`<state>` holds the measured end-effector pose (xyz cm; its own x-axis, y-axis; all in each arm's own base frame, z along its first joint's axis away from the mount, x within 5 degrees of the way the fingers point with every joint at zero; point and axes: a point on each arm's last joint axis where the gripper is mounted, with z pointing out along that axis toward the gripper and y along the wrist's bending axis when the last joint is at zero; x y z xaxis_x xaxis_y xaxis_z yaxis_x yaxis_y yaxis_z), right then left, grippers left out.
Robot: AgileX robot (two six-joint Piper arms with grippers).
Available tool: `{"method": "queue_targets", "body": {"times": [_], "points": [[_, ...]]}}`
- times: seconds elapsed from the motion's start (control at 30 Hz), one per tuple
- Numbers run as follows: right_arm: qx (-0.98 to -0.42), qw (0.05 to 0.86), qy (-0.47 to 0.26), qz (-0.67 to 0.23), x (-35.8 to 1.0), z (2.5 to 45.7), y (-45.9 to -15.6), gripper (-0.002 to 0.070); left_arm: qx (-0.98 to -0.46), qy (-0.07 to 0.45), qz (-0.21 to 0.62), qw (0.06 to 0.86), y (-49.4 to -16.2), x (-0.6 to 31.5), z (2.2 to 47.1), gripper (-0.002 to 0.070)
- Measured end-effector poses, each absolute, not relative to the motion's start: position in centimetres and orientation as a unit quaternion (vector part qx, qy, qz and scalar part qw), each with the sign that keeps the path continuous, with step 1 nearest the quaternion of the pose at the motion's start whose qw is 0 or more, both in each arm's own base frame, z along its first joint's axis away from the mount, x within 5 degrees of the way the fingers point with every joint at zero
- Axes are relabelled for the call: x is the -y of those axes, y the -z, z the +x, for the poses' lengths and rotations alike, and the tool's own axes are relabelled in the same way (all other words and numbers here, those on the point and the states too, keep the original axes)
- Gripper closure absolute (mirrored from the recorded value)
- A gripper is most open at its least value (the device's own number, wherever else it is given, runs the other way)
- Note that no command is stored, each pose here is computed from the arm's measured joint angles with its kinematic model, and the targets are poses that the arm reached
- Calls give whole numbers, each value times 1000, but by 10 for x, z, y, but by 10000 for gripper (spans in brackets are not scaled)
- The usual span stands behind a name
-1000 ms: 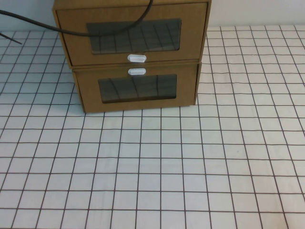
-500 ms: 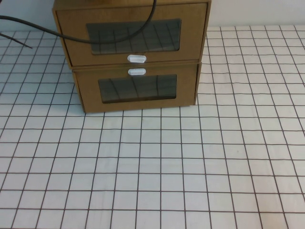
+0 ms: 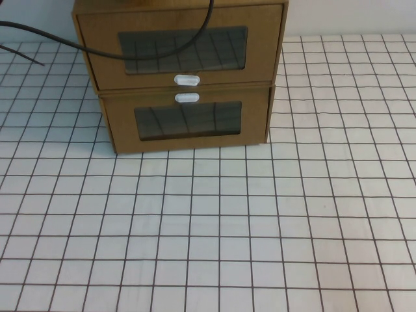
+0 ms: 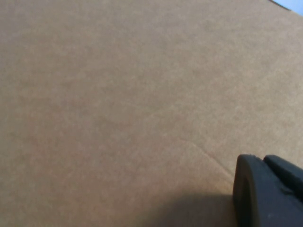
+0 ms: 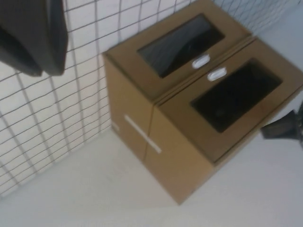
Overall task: Open the shoe box
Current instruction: 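Pull the top drawer of the cardboard box fully open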
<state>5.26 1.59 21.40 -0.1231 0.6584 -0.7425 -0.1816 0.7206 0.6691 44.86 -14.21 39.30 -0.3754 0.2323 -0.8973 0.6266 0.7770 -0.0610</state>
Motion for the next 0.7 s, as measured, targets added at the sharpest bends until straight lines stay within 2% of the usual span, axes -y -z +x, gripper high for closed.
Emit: {"method": "queue_targets", "body": {"times": [0.13, 0.37, 0.7], "points": [[-716, 591, -347, 133, -27, 54, -242, 689, -805, 202, 268, 490, -393, 142, 448, 677], [-836, 470, -283, 31, -42, 85, -276, 689, -805, 205, 268, 488, -393, 143, 448, 677], [-895, 364, -239, -94, -59, 164, -306, 689, -805, 206, 269, 487, -393, 143, 448, 677]]}}
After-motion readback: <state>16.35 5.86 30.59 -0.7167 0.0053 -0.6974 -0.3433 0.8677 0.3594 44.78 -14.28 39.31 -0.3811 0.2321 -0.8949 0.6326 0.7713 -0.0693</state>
